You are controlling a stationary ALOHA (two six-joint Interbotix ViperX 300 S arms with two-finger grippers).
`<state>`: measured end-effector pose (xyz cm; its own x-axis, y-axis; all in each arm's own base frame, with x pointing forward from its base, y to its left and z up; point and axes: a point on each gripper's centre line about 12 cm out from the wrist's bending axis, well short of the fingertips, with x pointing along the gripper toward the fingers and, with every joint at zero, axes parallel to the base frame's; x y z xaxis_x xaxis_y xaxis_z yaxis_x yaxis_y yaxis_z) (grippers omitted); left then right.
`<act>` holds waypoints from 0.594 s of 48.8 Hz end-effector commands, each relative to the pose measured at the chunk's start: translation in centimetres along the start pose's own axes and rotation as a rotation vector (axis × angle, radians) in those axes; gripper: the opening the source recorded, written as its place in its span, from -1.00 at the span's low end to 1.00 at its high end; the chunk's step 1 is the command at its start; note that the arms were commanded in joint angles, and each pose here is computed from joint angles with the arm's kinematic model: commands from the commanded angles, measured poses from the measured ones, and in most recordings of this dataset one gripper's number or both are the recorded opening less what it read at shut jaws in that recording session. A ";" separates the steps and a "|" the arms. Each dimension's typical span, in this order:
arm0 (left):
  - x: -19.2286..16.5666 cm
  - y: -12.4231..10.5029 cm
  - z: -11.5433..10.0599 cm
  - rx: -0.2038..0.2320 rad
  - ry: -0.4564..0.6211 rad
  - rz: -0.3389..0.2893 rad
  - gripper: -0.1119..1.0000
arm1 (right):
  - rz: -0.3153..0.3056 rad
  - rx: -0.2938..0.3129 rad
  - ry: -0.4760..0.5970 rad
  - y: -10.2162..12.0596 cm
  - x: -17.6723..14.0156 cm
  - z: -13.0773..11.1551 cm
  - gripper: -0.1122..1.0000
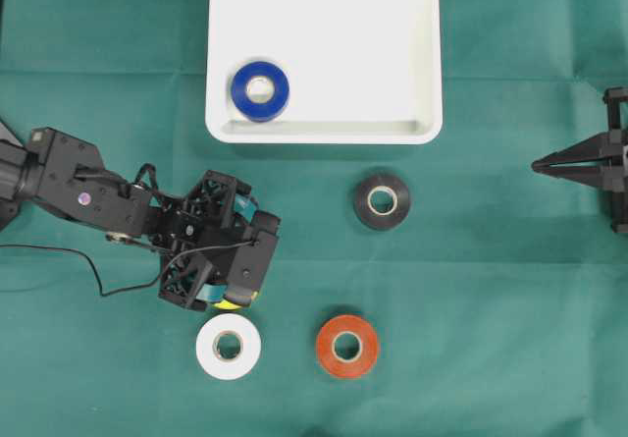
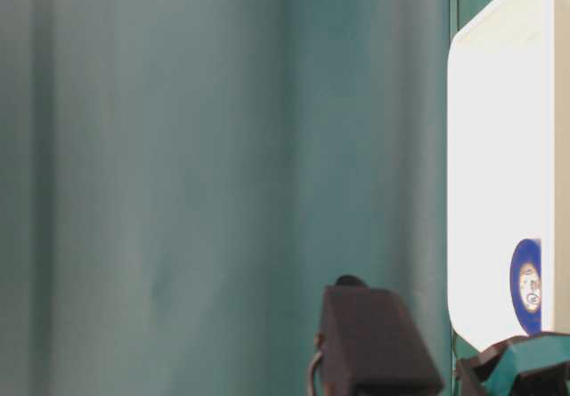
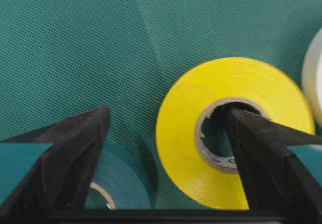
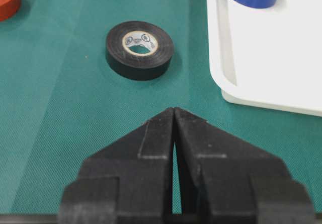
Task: Put the tape into the white case with the left arm.
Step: 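Lower the left gripper onto the yellow tape and grasp it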
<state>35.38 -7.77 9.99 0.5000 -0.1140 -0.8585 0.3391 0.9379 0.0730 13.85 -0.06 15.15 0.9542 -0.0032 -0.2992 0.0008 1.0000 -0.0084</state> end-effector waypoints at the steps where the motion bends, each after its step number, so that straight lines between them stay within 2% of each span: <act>1: -0.4 0.3 1.0 -0.003 -0.033 0.007 0.86 | -0.001 0.002 -0.014 0.0 0.1 0.5 -0.97; 6: -0.5 0.3 1.0 -0.004 -0.033 0.008 0.83 | -0.001 0.002 -0.014 0.0 0.1 0.5 -0.97; 9: -0.6 0.3 1.1 -0.005 -0.036 0.009 0.72 | -0.001 0.002 -0.014 0.0 0.1 0.5 -0.97; 12: -0.7 0.3 1.2 -0.007 -0.039 0.008 0.46 | -0.001 0.002 -0.015 0.0 0.1 0.5 -0.97; 18: -0.9 0.3 1.4 -0.013 -0.045 0.008 -0.19 | -0.001 0.002 -0.012 0.0 0.1 0.5 -0.97; 20: -1.0 0.3 1.5 -0.015 -0.044 0.008 -0.34 | -0.001 0.002 -0.014 0.0 0.1 0.5 -0.97; 29: -1.2 0.3 1.6 -0.013 -0.027 0.005 -0.35 | -0.001 0.002 -0.014 0.0 0.1 0.5 -0.97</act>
<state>35.52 -7.70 10.13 0.4847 -0.1097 -0.8678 0.3268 0.9430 0.0633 13.85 -0.06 15.15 0.9542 -0.0032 -0.2992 0.0008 1.0000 -0.0084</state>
